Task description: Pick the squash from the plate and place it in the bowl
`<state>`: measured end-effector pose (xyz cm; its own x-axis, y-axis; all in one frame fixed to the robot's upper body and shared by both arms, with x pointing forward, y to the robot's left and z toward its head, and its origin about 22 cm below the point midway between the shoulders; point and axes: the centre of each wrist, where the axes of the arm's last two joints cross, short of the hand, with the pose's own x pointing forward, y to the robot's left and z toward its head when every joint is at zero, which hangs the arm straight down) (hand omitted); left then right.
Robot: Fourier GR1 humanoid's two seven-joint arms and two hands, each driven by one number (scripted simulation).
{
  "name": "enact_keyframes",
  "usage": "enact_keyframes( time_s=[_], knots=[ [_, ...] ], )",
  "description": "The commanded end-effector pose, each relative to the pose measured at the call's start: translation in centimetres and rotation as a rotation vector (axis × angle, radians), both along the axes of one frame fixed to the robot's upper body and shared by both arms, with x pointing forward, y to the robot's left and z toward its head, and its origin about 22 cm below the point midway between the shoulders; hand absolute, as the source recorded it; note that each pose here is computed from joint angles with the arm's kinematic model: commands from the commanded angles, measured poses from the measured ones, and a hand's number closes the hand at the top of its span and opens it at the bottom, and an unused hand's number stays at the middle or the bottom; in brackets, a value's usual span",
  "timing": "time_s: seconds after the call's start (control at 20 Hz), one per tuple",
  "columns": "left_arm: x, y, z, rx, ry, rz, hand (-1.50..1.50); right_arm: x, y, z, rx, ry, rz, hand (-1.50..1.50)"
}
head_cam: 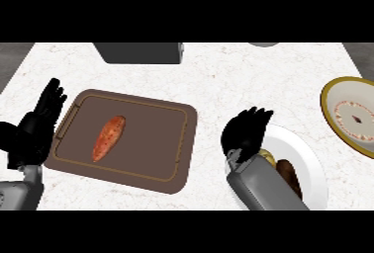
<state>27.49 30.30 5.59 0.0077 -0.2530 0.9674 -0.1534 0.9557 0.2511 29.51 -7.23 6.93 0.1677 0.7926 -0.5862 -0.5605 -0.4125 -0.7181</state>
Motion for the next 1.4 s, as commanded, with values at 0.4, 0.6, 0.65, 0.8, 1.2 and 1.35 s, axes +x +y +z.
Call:
enact_keyframes(
  time_s=[0.4, 0.6, 0.65, 0.8, 1.2, 1.35],
  knots=[
    [0.3, 0.4, 0.3, 0.001, -0.018, 0.019, 0.0, -1.6, -0.8, -3.4, -0.095, 0.033, -0.168, -1.5],
    [-0.8, 1.1, -0.1, 0.007, 0.011, 0.011, 0.0, -2.0, -2.2, -4.0, -0.095, 0.022, -0.166, -1.5],
    [0.1, 0.5, 0.1, 0.003, -0.012, 0.014, 0.0, -0.4, -0.9, -2.5, -0.093, -0.005, -0.179, -1.5],
    [-0.3, -1.6, -1.2, 0.004, -0.022, 0.001, 0.0, -1.7, -1.0, -4.7, -0.098, -0.003, -0.164, -1.5],
    [-0.7, 0.7, 1.1, -0.005, -0.005, 0.007, 0.0, -0.4, -3.2, -6.1, -0.045, 0.084, -0.216, 1.5],
    [0.3, -0.3, -1.1, 0.022, -0.01, 0.005, 0.0, -0.1, -3.0, -7.4, -0.023, 0.065, -0.165, 1.5]
  ],
)
